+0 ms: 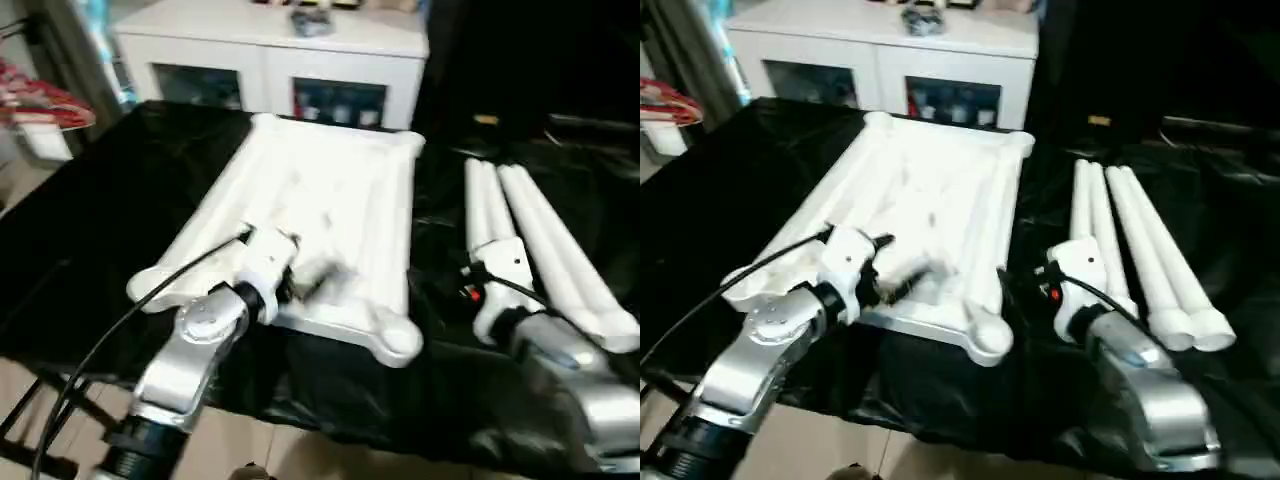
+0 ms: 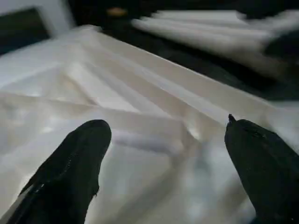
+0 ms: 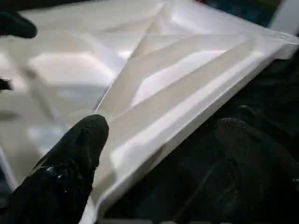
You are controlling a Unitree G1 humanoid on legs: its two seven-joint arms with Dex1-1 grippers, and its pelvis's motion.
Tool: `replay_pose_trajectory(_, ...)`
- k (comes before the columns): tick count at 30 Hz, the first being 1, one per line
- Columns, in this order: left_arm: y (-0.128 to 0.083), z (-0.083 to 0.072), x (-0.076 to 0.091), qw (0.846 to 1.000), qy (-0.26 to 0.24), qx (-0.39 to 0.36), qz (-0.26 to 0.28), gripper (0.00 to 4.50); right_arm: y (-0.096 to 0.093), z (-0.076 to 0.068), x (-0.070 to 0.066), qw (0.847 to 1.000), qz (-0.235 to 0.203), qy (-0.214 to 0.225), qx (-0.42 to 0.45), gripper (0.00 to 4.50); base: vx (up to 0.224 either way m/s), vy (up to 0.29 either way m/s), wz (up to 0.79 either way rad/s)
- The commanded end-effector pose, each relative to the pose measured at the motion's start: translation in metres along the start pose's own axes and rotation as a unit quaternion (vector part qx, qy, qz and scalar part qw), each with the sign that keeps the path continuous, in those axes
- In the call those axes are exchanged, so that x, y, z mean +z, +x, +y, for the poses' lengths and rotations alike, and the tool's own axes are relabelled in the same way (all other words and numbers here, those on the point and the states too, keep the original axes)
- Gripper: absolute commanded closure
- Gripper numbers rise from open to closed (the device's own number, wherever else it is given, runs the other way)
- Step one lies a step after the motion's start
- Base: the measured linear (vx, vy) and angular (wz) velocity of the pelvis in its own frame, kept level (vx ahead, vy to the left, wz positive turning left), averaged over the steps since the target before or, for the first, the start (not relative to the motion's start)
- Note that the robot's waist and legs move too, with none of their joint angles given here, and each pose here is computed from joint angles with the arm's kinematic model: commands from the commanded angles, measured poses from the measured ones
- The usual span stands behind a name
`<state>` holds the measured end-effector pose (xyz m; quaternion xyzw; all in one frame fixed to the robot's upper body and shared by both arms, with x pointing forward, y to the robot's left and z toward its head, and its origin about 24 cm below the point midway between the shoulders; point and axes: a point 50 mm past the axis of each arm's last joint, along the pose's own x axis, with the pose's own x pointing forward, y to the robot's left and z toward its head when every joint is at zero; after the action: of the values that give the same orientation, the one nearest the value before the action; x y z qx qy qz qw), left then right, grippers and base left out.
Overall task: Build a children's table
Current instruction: Move to table, then move table base
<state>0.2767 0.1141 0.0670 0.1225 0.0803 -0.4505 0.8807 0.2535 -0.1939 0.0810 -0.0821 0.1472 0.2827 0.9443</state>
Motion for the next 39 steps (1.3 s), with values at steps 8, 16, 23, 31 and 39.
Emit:
replay_pose_trajectory(8,0.006,-0.013,0.011,0.981,0.040,-0.186,0.025,0.04,-0.028,0.000,0.005,0.990,0.047,-0.033,0.130,0.35,0.018,0.025,0.01)
replay_pose_trajectory(16,0.021,-0.022,0.007,0.949,0.059,-0.301,0.075,0.04,-0.041,0.004,0.004,0.982,0.075,-0.039,0.166,0.35,0.000,0.000,0.00)
replay_pose_trajectory(23,0.023,-0.020,-0.001,0.939,0.060,-0.319,0.111,0.61,-0.050,0.012,0.001,0.977,0.093,-0.037,0.187,0.35,0.000,0.000,0.00)
replay_pose_trajectory(31,0.032,-0.012,-0.001,0.946,0.088,-0.286,0.127,1.21,-0.051,0.016,-0.002,0.976,0.098,-0.037,0.191,0.35,0.000,0.000,0.00)
replay_pose_trajectory(39,0.034,-0.012,0.000,0.940,0.066,-0.308,0.132,1.92,-0.049,0.019,-0.003,0.975,0.104,-0.038,0.195,0.35,0.000,0.000,0.00)
